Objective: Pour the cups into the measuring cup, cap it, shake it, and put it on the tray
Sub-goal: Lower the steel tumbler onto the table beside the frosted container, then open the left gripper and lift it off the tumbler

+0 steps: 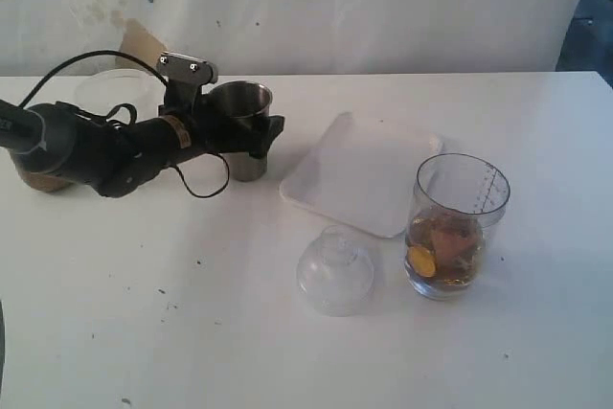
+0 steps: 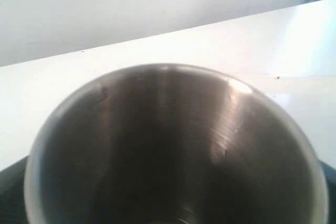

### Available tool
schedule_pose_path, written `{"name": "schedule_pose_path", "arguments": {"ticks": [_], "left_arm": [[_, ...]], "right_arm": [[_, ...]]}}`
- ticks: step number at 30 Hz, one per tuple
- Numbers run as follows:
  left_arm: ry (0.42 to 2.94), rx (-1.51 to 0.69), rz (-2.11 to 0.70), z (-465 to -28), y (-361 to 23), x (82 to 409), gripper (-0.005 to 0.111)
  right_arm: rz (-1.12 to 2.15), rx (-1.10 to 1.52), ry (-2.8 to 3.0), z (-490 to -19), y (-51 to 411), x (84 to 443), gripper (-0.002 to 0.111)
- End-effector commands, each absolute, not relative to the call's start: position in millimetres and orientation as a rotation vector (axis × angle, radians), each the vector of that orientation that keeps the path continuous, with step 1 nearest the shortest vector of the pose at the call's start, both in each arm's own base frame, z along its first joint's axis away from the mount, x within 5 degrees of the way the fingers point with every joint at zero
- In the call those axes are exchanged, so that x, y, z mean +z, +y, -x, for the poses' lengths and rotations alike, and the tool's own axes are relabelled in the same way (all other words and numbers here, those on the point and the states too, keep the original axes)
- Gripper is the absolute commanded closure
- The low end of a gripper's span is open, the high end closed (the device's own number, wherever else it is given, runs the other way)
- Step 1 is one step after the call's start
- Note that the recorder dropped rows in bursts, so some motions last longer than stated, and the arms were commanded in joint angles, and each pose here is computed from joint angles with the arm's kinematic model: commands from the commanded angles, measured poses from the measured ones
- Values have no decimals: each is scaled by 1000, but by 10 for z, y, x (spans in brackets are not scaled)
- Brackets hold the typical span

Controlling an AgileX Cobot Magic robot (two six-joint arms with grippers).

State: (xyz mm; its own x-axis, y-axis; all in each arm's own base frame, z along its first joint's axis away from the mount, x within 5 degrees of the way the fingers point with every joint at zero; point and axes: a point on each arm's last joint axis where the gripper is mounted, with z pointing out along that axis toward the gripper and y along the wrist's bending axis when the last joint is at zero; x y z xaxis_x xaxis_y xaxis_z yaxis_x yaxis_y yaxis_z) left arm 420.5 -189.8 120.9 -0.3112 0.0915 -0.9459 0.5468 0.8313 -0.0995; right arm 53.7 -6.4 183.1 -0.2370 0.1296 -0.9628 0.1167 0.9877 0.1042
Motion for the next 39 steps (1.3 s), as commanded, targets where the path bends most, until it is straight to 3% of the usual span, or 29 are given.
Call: {"name": "schedule_pose_path", "arguments": {"ticks": [1,16,30,39], "left_arm": [[1830,-501,-488,-4206,-1917,1293,2],[1759,-515,-476,-4194,-1918,1582,2],[1596,-429,-524,-4057,-1844,2413,2],[1908,-181,-454,-3878,-1550,2908,2]], "right_arm": [[-177,17,1808,-534,-61,1831,108],[-177,17,1808,-534,-61,1831,108],[-177,17,1808,-534,-61,1831,108],[-177,17,1808,-534,-61,1831,108]]}}
